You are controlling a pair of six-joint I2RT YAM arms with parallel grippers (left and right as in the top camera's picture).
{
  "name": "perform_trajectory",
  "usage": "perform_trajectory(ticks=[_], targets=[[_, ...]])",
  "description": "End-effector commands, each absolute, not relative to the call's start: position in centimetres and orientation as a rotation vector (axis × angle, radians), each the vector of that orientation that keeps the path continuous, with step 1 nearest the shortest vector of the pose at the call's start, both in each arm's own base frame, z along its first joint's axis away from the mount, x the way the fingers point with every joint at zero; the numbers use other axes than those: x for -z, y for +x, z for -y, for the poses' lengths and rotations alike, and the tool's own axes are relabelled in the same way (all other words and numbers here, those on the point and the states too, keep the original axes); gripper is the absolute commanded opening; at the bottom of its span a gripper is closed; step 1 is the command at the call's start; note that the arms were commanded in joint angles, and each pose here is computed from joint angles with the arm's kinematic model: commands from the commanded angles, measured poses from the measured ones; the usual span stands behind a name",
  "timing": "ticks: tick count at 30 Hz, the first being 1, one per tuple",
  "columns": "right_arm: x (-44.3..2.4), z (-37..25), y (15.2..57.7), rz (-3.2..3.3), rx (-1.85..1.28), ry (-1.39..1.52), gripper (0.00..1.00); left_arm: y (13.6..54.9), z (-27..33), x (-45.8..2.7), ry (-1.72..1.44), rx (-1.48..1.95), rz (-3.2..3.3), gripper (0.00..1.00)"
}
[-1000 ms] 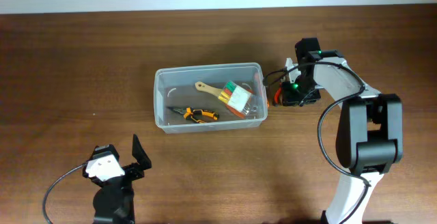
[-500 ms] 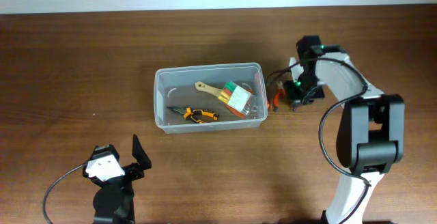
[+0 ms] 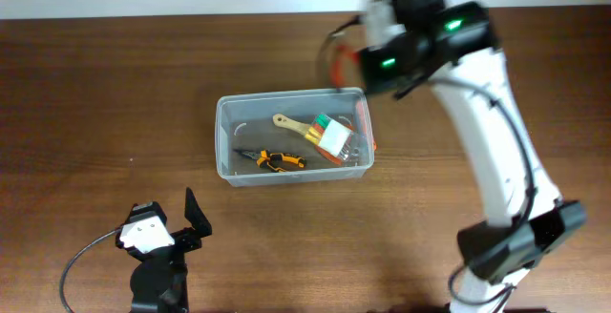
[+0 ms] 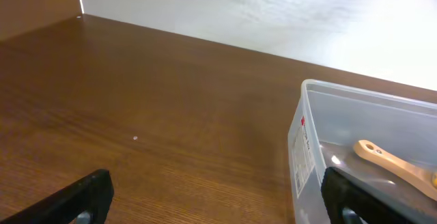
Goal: Pack container
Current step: 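Drop the red pliers into the container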
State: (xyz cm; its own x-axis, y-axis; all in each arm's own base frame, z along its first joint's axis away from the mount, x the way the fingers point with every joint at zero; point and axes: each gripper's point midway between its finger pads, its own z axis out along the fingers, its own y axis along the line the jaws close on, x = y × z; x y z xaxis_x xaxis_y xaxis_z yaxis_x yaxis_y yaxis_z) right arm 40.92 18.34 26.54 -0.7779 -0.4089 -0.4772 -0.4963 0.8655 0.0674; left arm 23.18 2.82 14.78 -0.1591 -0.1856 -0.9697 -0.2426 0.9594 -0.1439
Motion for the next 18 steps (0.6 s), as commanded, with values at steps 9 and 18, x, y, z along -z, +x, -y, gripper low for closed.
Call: perform_trajectory(ticks=[9, 18], targets=[[-15.8, -31.1, 37.5, -2.177, -0.166, -1.693, 0.04, 23.2, -2.8, -14.7, -0.313, -0.058, -1.742, 0.99], [-8.2, -32.3, 40.0, -2.203, -0.166, -1.732, 0.06, 23.2, -2.8, -14.7, -0.313, -0.058, -1.742, 0.99]])
